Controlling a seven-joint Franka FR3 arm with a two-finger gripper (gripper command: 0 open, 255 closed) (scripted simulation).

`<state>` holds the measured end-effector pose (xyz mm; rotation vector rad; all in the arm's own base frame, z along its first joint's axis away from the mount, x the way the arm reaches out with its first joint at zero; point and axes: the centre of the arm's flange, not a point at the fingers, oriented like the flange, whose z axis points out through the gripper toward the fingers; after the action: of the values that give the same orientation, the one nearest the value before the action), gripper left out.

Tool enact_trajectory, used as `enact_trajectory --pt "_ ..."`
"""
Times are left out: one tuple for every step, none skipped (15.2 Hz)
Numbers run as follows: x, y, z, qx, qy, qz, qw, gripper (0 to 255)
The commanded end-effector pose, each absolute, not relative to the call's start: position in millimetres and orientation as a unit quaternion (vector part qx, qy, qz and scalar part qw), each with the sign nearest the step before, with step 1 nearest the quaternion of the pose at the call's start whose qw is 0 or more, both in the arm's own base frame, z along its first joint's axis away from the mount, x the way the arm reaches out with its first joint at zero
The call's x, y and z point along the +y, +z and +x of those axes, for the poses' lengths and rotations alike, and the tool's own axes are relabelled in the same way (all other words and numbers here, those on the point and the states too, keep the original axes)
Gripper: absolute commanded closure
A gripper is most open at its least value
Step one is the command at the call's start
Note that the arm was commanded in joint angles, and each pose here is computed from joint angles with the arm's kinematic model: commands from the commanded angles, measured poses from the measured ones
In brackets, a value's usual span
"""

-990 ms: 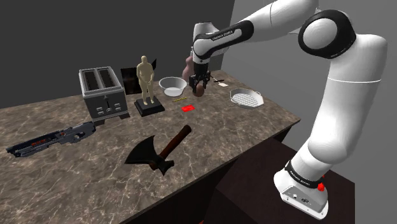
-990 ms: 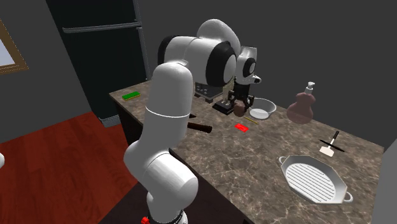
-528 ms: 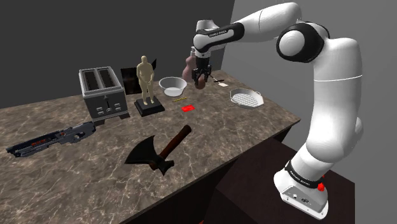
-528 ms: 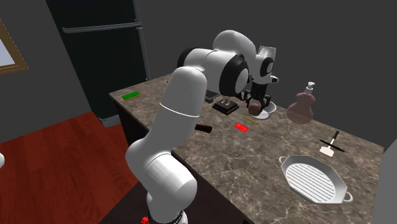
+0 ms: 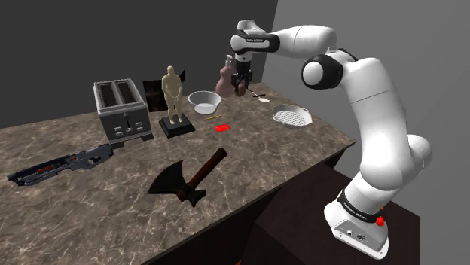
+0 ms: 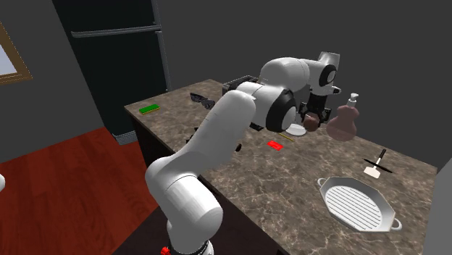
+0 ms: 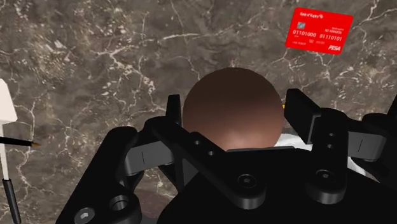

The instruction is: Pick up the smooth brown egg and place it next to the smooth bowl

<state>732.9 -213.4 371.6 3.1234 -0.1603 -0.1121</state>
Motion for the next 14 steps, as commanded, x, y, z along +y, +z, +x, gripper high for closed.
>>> enact_trajectory --pt "-229.8 370.7 743.4 -0.051 -0.036 0.998 0.006 255" --pt "-229.8 365.5 743.3 -0.051 -0.036 0.998 0.006 255" --pt "-229.8 360.2 743.4 -0.051 -0.036 0.998 0.006 255" --pt "-229.8 354.9 743.3 -0.051 -0.036 0.998 0.006 255" --pt "-229.8 349.6 743.4 -0.051 -0.036 0.998 0.006 255" --pt "-229.8 344.3 743.4 -0.051 -0.036 0.998 0.006 255" --pt "-229.8 339.1 743.4 -0.051 -0.036 0.998 0.006 255" --pt "-229.8 333.8 743.3 -0.051 -0.036 0.998 0.006 255" --pt "-229.8 328.5 743.3 -0.051 -0.036 0.998 0.006 255" --pt "-229.8 323.2 743.3 -0.051 -0.036 0.998 0.006 255" --pt "-229.8 317.9 743.4 -0.051 -0.036 0.998 0.006 255" --pt "-229.8 312.7 743.4 -0.051 -0.036 0.998 0.006 255" --pt "-229.8 307.4 743.4 -0.051 -0.036 0.998 0.006 255" --pt "-229.8 302.1 743.4 -0.051 -0.036 0.998 0.006 255"
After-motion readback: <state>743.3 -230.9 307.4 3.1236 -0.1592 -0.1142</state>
